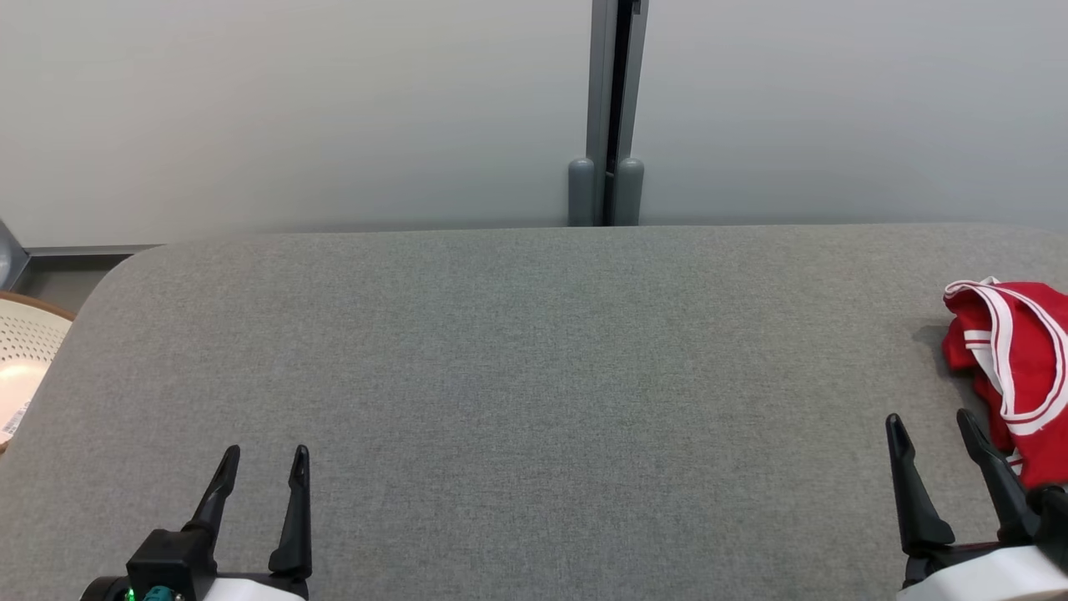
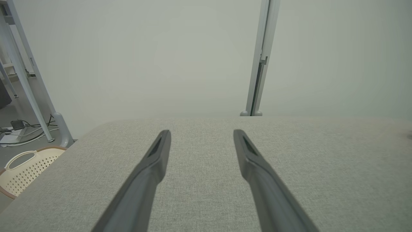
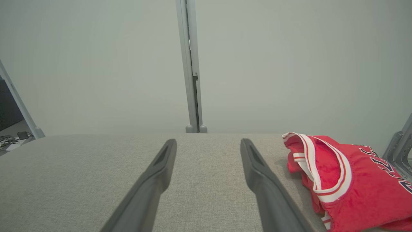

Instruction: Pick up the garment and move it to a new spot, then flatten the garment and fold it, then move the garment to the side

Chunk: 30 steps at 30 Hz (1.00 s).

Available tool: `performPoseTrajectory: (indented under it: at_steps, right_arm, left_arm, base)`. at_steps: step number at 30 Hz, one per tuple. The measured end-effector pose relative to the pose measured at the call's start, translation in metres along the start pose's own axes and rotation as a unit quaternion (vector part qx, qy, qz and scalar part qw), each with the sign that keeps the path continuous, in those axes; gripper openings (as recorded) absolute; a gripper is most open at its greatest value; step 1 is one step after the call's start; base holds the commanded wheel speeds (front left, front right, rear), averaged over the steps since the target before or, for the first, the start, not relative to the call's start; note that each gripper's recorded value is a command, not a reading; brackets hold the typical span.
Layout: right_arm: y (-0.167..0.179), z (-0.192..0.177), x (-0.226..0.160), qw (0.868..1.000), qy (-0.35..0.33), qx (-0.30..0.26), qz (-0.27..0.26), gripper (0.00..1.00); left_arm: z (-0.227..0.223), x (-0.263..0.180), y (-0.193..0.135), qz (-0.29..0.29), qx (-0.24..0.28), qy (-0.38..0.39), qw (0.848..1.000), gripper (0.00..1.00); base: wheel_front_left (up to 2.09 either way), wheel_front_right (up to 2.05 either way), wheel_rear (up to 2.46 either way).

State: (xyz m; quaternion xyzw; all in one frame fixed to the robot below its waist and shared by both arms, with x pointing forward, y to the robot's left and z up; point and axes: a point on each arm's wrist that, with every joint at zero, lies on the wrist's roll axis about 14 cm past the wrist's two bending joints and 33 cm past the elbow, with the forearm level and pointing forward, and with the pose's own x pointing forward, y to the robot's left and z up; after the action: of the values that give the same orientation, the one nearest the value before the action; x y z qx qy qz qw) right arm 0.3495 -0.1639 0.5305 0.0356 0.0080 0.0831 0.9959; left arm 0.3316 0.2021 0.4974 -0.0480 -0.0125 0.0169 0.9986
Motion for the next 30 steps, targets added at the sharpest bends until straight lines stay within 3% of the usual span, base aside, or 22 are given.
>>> performPoseTrajectory:
  at_steps: [21,22,30]
  right_arm:
    - [0.0,-0.005,0.001,1.0,0.008,0.003,-0.004,1.0]
    - [0.0,-0.006,0.001,1.0,0.01,0.003,-0.004,0.0]
    - [0.0,-0.027,-0.003,0.998,0.037,0.057,-0.01,0.0]
  left_arm:
    - [-0.007,0.001,0.001,-0.005,0.01,0.012,1.0,1.0]
    - [-0.007,0.002,0.0,-0.007,0.01,0.013,1.0,0.0]
    - [-0.031,-0.007,0.001,0.007,-0.039,0.057,0.998,0.0]
  base:
    - [0.0,0.0,0.0]
    - [0.0,0.0,0.0]
    - [0.0,0.0,0.0]
